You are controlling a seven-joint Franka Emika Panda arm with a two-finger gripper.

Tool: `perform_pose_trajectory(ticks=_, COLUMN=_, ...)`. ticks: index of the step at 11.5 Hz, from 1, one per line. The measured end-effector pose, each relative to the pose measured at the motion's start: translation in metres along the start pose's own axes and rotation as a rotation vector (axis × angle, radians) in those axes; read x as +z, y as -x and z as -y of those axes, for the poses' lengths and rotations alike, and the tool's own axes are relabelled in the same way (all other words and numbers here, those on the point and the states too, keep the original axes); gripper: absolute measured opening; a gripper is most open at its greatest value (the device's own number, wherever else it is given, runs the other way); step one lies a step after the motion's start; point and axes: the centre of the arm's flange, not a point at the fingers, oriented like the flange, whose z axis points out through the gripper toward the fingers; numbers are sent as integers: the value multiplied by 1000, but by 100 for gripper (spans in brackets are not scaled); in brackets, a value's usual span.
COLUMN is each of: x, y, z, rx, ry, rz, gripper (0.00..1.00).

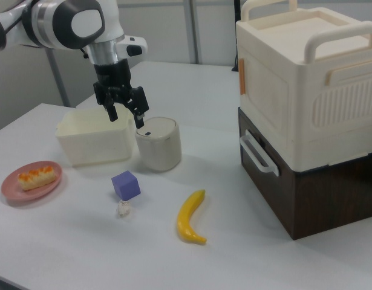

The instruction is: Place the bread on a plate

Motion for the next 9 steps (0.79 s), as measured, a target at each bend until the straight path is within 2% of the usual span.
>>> perform_pose_trajectory(ticks=9, x=5, y=-2, z=2, rx=-1, ry=0, rz=7, gripper=100)
